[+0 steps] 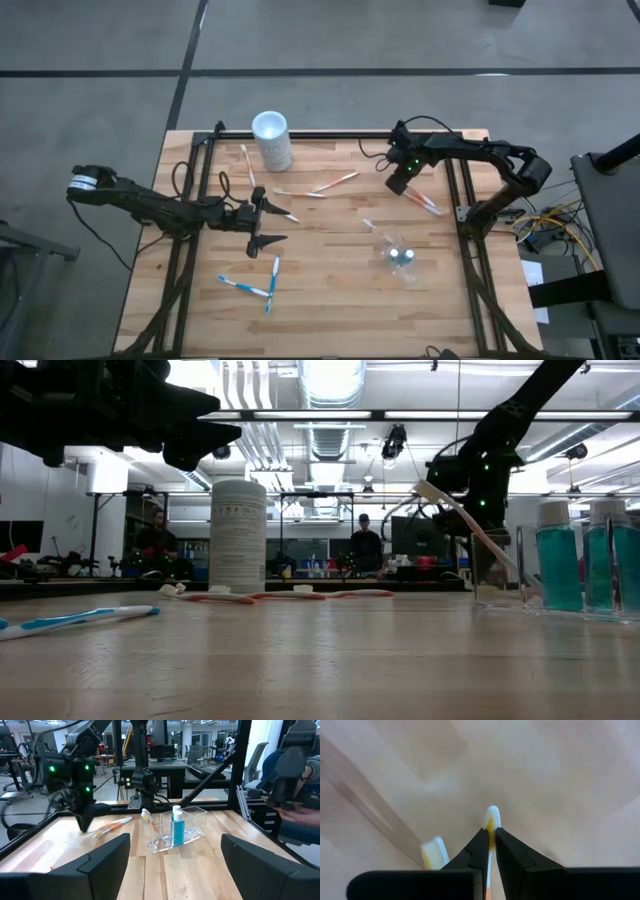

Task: Pick & Place toothbrushing station
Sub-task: Put the orange toothbrush into the top section of the transparent organizer

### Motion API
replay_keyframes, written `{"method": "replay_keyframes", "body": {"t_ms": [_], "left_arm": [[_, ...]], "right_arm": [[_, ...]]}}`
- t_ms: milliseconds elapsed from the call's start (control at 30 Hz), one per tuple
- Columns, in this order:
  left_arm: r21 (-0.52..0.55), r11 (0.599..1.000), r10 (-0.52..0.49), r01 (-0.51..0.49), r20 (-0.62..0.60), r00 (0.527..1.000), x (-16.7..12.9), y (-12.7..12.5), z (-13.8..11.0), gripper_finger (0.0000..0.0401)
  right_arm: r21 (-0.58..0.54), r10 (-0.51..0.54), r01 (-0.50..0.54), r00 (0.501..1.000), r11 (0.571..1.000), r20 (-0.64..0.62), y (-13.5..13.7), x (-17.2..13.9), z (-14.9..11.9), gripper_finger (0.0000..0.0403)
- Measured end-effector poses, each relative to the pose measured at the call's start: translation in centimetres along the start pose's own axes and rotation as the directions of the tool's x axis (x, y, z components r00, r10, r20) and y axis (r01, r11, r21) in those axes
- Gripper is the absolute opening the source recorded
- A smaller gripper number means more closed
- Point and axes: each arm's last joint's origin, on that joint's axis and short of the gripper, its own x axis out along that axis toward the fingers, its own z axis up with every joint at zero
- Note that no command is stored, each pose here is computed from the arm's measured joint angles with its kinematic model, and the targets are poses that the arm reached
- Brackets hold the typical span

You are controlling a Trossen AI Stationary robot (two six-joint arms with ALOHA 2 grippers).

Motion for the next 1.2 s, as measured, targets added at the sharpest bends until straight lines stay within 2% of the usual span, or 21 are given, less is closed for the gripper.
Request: {"method": "replay_keyframes", "body": {"t_ms": [267,433,767,1200], "left_arm": [[0.0,1.0,0.0,0.0,0.0,1.0,0.0,0.0,0.0,0.0319],[0.0,1.0,0.0,0.0,0.0,1.0,0.0,0.0,0.0,0.0319],[0.0,1.0,0.0,0.0,0.0,1.0,0.0,0.0,0.0,0.0319],[0.0,1.0,0.0,0.0,0.0,1.0,0.0,0.0,0.0,0.0319]], "right_arm": [[0.024,-0.027,0.024,0.988,0.999,0.15,-0.1,-3.6,1.2,0.0026],[0.056,-0.032,0.017,0.964,0.998,0.265,-0.1,-6.2,1.4,0.0026],[0.086,-0.036,-0.012,0.849,0.996,0.528,-0.1,-11.6,0.5,0.0026],[0.069,-0.014,-0.045,0.729,0.997,0.684,0.5,-16.1,-2.6,0.0026]]}}
